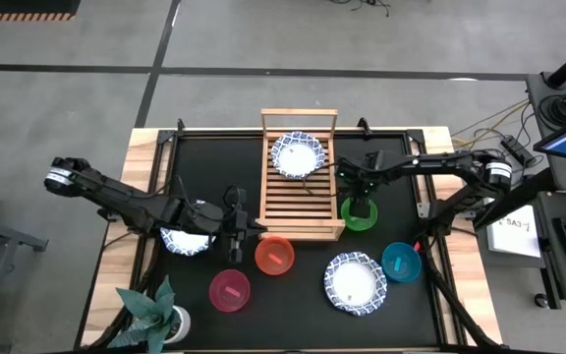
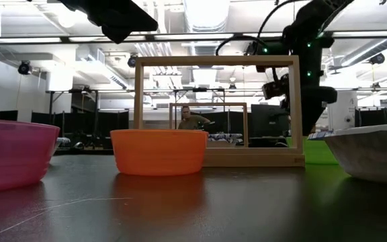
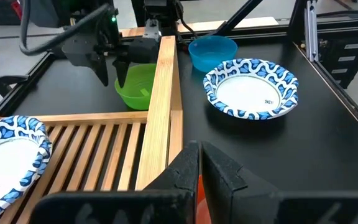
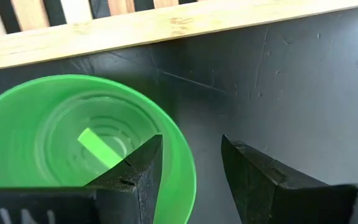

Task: Place and stack bowls onto a shelf
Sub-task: Put the green bowl on the shelf

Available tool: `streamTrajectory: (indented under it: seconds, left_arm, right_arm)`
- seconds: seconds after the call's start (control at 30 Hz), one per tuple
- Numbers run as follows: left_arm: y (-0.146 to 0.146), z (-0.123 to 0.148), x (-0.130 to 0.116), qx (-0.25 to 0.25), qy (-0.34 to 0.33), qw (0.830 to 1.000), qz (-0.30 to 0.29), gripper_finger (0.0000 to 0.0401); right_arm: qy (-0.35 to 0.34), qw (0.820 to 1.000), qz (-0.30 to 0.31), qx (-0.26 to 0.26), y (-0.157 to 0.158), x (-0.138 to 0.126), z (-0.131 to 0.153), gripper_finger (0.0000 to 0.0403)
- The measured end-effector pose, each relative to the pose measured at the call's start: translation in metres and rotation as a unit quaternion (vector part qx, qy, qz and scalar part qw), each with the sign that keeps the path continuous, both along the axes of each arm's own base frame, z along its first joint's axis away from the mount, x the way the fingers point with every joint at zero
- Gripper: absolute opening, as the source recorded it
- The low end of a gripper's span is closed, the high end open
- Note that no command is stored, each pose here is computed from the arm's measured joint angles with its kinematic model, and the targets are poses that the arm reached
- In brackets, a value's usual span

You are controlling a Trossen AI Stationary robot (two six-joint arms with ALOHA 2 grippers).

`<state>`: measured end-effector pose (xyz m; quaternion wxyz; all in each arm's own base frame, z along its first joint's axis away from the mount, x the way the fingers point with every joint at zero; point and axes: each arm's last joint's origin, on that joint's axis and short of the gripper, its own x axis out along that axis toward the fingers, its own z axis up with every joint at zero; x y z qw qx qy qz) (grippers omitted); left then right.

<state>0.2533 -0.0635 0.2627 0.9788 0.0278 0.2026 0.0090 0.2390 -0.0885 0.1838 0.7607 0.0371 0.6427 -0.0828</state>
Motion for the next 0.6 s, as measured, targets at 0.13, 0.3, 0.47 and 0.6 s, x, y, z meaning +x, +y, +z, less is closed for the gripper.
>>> streamTrajectory:
  seconds: [0.13,0.3,0.47,0.6]
  left_arm:
    - [0.0,0.0,0.0,0.0,0.0,1.0,0.0,0.0]
    - [0.0,0.0002,0.0001,0.0,-0.001,1.0,0.0,0.0]
    - [-0.0002,-0.0001,-0.0001,0.0,0.0,1.0,-0.001,0.0]
    - [-0.002,-0.0008,-0.001,0.005,0.004,1.0,-0.006,0.0]
  right_arm:
    - [-0.008,1.0,-0.008,-0.002,-0.0009,-0.0027,-0.0077,0.014]
    - [-0.01,1.0,-0.02,0.009,-0.0006,-0.0038,-0.0083,0.0083]
    - [-0.015,0.999,-0.024,0.028,-0.0006,-0.0045,-0.0079,0.0016]
    - [-0.002,0.999,-0.037,0.038,-0.0005,-0.008,-0.0023,0.0011]
